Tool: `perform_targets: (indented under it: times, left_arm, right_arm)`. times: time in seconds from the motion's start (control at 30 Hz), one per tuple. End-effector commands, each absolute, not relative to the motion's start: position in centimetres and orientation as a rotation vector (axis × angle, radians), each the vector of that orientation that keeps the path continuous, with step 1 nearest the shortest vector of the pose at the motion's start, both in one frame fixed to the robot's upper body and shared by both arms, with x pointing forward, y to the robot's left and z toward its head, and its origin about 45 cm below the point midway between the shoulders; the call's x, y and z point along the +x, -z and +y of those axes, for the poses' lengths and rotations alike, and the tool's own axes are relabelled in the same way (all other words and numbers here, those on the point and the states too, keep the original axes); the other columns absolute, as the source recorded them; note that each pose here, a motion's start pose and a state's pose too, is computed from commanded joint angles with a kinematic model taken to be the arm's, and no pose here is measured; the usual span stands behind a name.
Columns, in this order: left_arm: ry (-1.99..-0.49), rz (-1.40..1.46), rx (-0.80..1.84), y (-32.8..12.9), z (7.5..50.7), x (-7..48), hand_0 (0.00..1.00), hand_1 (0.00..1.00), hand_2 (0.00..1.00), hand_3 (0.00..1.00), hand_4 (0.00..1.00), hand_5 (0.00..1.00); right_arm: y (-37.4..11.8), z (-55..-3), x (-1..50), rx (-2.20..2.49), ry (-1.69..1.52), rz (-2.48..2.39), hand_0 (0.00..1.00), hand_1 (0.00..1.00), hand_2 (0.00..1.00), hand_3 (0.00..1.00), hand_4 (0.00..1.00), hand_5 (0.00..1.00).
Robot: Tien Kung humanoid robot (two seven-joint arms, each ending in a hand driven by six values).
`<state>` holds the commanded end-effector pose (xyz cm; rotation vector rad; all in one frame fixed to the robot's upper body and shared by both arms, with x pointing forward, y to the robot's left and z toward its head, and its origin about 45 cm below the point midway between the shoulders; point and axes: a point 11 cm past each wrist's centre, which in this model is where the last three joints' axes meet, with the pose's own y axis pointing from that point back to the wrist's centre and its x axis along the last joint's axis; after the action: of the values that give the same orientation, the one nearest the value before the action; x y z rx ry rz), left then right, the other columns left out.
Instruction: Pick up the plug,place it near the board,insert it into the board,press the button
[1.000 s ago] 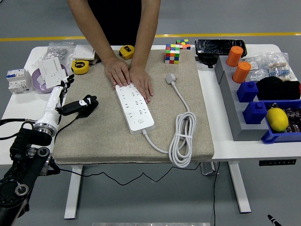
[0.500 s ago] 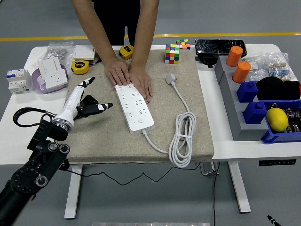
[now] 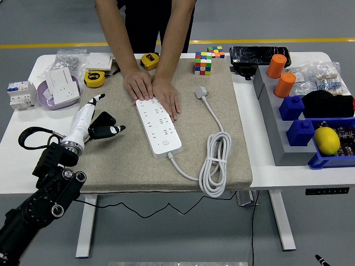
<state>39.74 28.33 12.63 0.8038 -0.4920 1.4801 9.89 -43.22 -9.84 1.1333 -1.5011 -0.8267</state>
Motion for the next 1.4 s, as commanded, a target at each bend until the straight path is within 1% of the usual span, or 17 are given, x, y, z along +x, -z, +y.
perform_targets:
  times: [0.17, 0.2, 0.37, 0.4, 0.57, 0.6, 0.77, 0.8, 1.0, 1.03, 1.4]
  left_arm:
    - [-1.480, -0.539, 0.847, -12.3, 28.7, 39.9, 0.888, 0.870, 0.817, 0.843, 0.998, 0.200]
    - [-1.480, -0.548, 0.859, -12.2, 28.8, 40.0, 0.743, 0.692, 0.648, 0.719, 0.998, 0.207]
    - [-1.470, -0.596, 0.908, -11.8, 29.1, 40.1, 0.743, 0.692, 0.648, 0.719, 0.998, 0.207]
    - [-1.470, -0.604, 0.916, -11.7, 29.2, 40.1, 0.696, 0.639, 0.574, 0.647, 0.998, 0.206]
    - [-1.477, -0.661, 0.955, -11.6, 29.7, 40.3, 0.696, 0.639, 0.574, 0.647, 0.998, 0.206]
    - [-1.481, -0.679, 0.961, -11.7, 29.8, 40.4, 0.620, 0.567, 0.479, 0.573, 0.998, 0.216]
    - [-1.496, -0.742, 0.977, -12.1, 30.1, 40.5, 0.620, 0.567, 0.479, 0.573, 0.998, 0.216]
    - [-1.497, -0.746, 0.981, -12.1, 30.1, 40.6, 0.587, 0.547, 0.455, 0.525, 0.998, 0.203]
    - [-1.495, -0.754, 1.003, -11.8, 30.5, 40.5, 0.587, 0.547, 0.455, 0.525, 0.998, 0.203]
    - [-1.494, -0.753, 1.006, -11.8, 30.5, 40.5, 0.565, 0.535, 0.442, 0.492, 0.998, 0.216]
    - [-1.473, -0.737, 1.036, -11.3, 30.6, 40.4, 0.545, 0.520, 0.427, 0.472, 0.998, 0.220]
  right_arm:
    - [9.8, -43.3, 10.1, 1.133, 0.819, -1.516, 0.821, 0.740, 0.739, 0.770, 0.998, 0.944]
    - [9.8, -43.3, 10.1, 1.133, 0.819, -1.516, 0.821, 0.739, 0.739, 0.770, 0.998, 0.942]
    - [9.8, -43.3, 10.0, 1.133, 0.821, -1.512, 0.821, 0.739, 0.739, 0.770, 0.998, 0.942]
    - [9.8, -43.3, 10.0, 1.134, 0.822, -1.511, 0.821, 0.740, 0.739, 0.770, 0.998, 0.940]
    - [9.8, -43.3, 10.0, 1.135, 0.824, -1.508, 0.821, 0.740, 0.739, 0.770, 0.998, 0.940]
    - [9.8, -43.3, 10.0, 1.135, 0.824, -1.509, 0.821, 0.739, 0.739, 0.770, 0.998, 0.937]
    - [9.7, -43.3, 10.1, 1.135, 0.823, -1.511, 0.821, 0.739, 0.739, 0.770, 0.998, 0.937]
    - [9.7, -43.3, 10.1, 1.135, 0.823, -1.511, 0.821, 0.740, 0.739, 0.770, 0.998, 0.936]
    - [9.8, -43.3, 10.1, 1.136, 0.824, -1.513, 0.821, 0.740, 0.739, 0.770, 0.998, 0.936]
    - [9.8, -43.3, 10.1, 1.137, 0.824, -1.512, 0.821, 0.739, 0.738, 0.769, 0.998, 0.935]
    - [9.7, -43.4, 10.1, 1.137, 0.821, -1.508, 0.820, 0.739, 0.739, 0.769, 0.998, 0.931]
